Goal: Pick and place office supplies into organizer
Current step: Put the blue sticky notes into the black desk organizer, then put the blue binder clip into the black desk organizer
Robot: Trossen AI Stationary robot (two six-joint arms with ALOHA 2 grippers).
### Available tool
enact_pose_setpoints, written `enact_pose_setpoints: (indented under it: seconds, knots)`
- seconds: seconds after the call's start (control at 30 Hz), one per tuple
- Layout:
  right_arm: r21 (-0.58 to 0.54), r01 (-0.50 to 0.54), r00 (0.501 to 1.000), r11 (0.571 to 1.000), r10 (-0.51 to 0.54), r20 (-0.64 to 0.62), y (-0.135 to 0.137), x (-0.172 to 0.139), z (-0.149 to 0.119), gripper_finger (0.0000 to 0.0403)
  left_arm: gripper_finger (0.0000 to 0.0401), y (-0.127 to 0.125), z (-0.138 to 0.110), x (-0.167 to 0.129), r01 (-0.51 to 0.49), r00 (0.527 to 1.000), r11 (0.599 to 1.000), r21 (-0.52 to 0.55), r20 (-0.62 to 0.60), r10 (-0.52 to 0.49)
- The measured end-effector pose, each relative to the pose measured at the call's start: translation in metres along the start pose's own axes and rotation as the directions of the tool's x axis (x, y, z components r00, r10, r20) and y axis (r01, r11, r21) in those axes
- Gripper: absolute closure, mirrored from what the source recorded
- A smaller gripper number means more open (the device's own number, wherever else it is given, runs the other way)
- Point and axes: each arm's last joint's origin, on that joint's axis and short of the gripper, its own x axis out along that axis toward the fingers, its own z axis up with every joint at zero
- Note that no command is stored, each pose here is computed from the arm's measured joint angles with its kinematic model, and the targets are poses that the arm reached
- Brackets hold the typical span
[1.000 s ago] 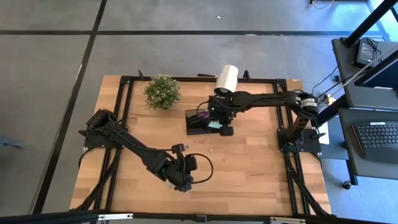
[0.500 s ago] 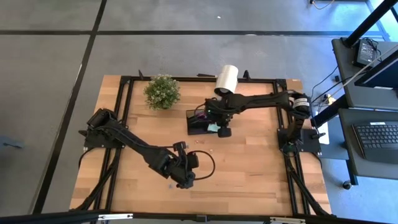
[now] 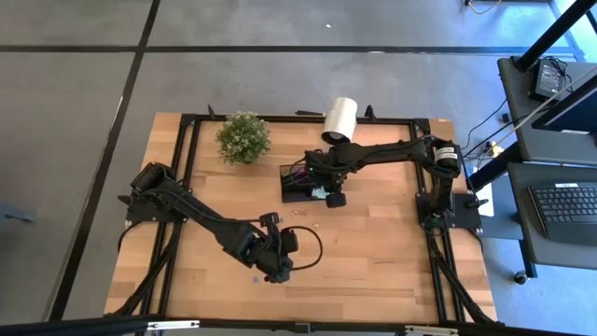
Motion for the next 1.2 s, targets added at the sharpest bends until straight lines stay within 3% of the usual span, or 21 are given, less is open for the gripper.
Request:
enact_pose_setpoints:
  seconds: [0.23,0.47,0.93,1.2]
  knots:
    - [0.002,0.007,1.0,1.0,-0.007,-0.008,0.0,0.0,-0.001,0.0291,0.04,0.0,0.0,0.0,-0.002,1.0,1.0,0.001,0.0,0.002]
    - [0.003,0.099,0.994,0.995,-0.099,-0.042,-0.004,-0.01,0.003,0.0241,0.04,0.0,0.0,0.0,-0.005,1.0,1.0,0.003,-0.003,0.005]
    - [0.021,0.118,0.993,0.993,-0.119,0.012,-0.01,-0.039,0.019,0.0232,0.04,0.001,-0.001,0.0,-0.009,1.0,1.0,0.007,-0.009,0.009]
    - [0.055,0.092,0.993,0.994,-0.087,-0.077,-0.008,-0.054,0.015,0.0232,0.04,0.001,-0.002,-0.001,-0.019,1.0,1.0,0.013,-0.011,0.019]
